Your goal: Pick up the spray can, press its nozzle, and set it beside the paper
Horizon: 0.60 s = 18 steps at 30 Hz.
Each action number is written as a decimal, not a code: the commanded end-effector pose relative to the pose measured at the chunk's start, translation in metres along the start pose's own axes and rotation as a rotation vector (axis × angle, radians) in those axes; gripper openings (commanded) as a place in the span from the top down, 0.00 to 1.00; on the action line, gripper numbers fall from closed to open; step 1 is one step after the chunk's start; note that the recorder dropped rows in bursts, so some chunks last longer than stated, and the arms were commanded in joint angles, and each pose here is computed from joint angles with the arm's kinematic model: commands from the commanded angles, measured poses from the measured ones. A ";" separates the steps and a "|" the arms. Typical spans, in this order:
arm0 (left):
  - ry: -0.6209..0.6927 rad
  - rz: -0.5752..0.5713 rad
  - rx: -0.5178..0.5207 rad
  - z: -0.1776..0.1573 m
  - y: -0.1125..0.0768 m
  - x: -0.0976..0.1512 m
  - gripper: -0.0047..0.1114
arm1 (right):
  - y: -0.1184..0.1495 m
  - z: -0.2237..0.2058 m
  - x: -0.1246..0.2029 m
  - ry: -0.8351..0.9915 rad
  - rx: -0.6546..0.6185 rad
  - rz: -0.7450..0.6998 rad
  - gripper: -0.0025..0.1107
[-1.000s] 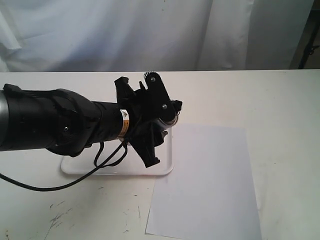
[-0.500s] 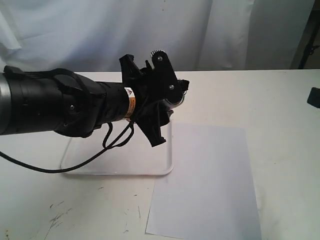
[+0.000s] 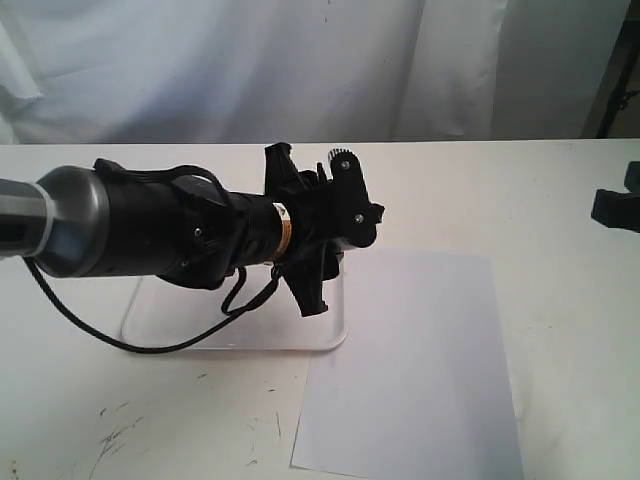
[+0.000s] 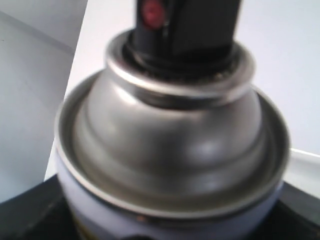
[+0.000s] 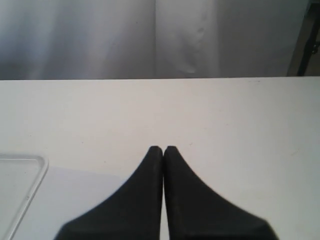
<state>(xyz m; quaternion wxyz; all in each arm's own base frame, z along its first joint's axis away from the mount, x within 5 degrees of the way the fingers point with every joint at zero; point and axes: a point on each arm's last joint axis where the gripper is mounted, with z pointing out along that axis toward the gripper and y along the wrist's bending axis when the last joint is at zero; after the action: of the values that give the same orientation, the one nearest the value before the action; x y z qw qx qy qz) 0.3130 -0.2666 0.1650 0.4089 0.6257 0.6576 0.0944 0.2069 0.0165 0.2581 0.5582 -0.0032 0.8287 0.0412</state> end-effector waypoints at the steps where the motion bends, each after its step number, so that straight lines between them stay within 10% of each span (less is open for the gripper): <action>1: 0.049 0.033 -0.073 -0.006 0.001 -0.010 0.96 | 0.001 0.014 0.009 0.074 0.005 0.094 0.98; 18: -0.030 -0.056 0.040 -0.010 -0.019 -0.028 0.96 | -0.001 0.040 0.032 0.191 0.022 0.108 0.98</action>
<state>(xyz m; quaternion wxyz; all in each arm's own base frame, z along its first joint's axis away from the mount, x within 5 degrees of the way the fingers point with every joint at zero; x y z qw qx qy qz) 0.2915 -0.2856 0.1622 0.3944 0.6150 0.6794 0.0686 0.2310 0.0184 0.2116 0.4661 0.0472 0.8814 0.0604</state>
